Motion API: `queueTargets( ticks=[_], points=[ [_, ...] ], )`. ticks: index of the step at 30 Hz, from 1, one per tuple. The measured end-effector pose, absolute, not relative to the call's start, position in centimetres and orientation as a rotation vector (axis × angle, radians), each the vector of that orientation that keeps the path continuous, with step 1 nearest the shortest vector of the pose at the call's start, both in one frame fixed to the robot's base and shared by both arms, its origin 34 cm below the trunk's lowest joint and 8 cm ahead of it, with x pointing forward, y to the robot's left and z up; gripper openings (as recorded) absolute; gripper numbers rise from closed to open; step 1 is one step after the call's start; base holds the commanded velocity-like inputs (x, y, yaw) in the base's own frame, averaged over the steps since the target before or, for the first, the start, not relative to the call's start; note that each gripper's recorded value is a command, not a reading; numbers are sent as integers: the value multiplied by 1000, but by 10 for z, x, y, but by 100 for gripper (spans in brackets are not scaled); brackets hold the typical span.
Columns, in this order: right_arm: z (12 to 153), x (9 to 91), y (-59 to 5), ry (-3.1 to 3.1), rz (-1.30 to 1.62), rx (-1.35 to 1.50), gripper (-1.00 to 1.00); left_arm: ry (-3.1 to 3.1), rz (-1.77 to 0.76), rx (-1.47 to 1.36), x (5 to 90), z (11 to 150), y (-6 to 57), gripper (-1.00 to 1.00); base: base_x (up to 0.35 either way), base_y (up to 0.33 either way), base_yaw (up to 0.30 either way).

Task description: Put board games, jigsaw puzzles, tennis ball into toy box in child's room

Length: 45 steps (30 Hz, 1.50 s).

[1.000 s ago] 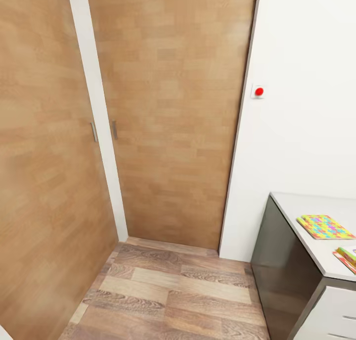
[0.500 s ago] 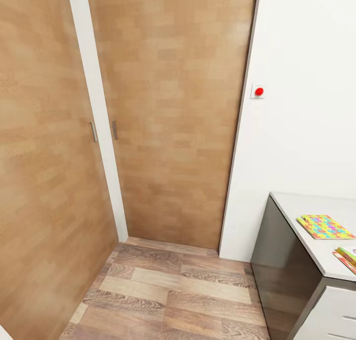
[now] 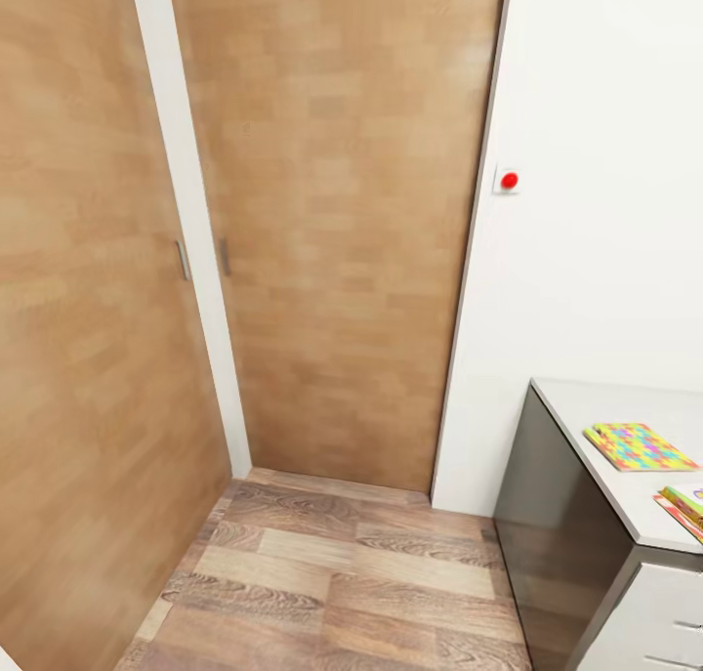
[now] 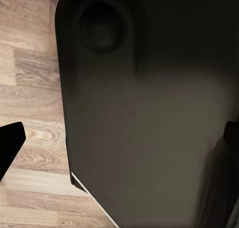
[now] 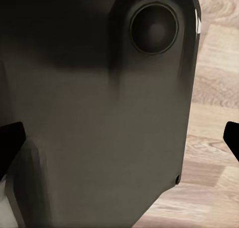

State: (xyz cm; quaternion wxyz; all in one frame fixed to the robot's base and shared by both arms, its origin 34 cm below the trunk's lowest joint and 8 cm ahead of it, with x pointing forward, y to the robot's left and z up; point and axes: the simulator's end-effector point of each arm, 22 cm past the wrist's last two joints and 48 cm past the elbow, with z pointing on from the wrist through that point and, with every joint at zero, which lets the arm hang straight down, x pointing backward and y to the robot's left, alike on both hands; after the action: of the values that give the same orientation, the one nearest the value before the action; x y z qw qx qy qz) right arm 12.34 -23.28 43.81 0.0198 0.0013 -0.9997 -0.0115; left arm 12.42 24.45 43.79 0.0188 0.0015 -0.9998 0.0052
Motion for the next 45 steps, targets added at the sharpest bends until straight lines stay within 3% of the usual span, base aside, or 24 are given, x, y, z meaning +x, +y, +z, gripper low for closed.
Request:
queueTargets(
  ticks=[19,45],
  points=[
    [438,123,-234,-3103,-34,1,100,-3105,18,11,124,438,244,100,0,0,-112],
    [438,124,-235,-3102,-31,-13,100,-3103,23,-10,124,438,241,100,-69,0,-265]
  ],
)
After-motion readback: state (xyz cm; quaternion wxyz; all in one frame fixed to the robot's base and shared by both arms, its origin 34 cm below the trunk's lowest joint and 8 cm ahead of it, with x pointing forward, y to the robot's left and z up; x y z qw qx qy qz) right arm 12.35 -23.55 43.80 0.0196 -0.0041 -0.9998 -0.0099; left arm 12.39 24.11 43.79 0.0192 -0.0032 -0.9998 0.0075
